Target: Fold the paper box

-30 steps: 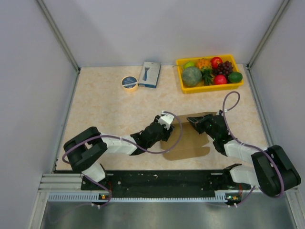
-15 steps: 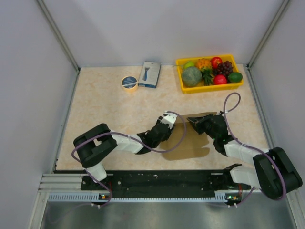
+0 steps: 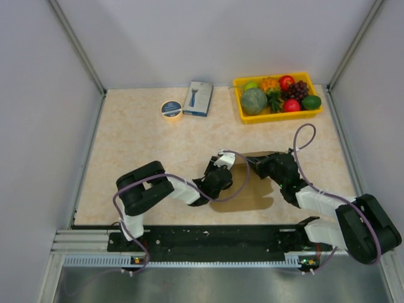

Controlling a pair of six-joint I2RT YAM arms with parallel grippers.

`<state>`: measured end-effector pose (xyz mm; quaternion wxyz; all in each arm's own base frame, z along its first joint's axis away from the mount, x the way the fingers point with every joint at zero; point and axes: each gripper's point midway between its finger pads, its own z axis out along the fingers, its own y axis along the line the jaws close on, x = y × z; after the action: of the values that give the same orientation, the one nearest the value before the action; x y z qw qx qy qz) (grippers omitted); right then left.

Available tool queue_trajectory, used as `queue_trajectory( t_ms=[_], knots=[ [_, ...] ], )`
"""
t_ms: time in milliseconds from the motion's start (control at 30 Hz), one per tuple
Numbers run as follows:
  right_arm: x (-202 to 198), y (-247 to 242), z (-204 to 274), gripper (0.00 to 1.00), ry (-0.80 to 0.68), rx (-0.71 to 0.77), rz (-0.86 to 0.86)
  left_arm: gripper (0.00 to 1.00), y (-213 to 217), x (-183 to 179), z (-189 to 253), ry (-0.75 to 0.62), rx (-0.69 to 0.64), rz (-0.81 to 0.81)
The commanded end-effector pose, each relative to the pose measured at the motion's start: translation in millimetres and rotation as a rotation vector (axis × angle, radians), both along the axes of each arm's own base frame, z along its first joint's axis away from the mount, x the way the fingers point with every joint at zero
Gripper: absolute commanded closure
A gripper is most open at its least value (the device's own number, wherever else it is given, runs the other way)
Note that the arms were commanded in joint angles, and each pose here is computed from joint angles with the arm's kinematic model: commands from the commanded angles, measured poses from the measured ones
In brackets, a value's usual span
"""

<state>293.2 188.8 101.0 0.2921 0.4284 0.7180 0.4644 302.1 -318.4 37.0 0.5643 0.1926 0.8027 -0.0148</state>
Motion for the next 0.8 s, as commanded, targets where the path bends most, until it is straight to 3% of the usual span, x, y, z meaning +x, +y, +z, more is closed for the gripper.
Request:
queue_trajectory(
  t_ms=[0, 33, 133, 167, 467, 500, 533, 567, 767],
  knots=[
    [-23, -2, -38, 1.0, 0.135, -0.066, 0.03, 0.62, -7, 18, 27, -0.115, -0.072, 0.089],
    [-23, -2, -38, 1.0, 0.133, -0.066, 0.029, 0.67, -7, 20, 30, -0.133, -0.082, 0.103],
    [-26, -2, -41, 1.0, 0.141, -0.054, 0.026, 0.96, 1, 23, 25, -0.153, -0.045, 0.144],
    [-26, -3, -39, 1.0, 0.138, -0.048, 0.019, 1.0, 4, 23, 21, -0.161, -0.038, 0.151],
    [-26, -5, -39, 1.0, 0.098, -0.089, 0.024, 0.99, 0, 17, 14, -0.166, -0.116, 0.115],
    [-26, -5, -40, 1.0, 0.089, -0.097, 0.029, 0.89, -1, 16, 14, -0.161, -0.131, 0.11],
    [-27, -3, -43, 1.0, 0.093, -0.099, 0.036, 0.69, 0, 15, 14, -0.158, -0.144, 0.107],
    [-27, -3, -44, 1.0, 0.093, -0.099, 0.036, 0.61, 2, 13, 14, -0.152, -0.162, 0.112],
    [-25, -7, -47, 1.0, 0.083, -0.119, 0.02, 0.39, 6, -11, 18, -0.075, -0.243, 0.021]
  ],
)
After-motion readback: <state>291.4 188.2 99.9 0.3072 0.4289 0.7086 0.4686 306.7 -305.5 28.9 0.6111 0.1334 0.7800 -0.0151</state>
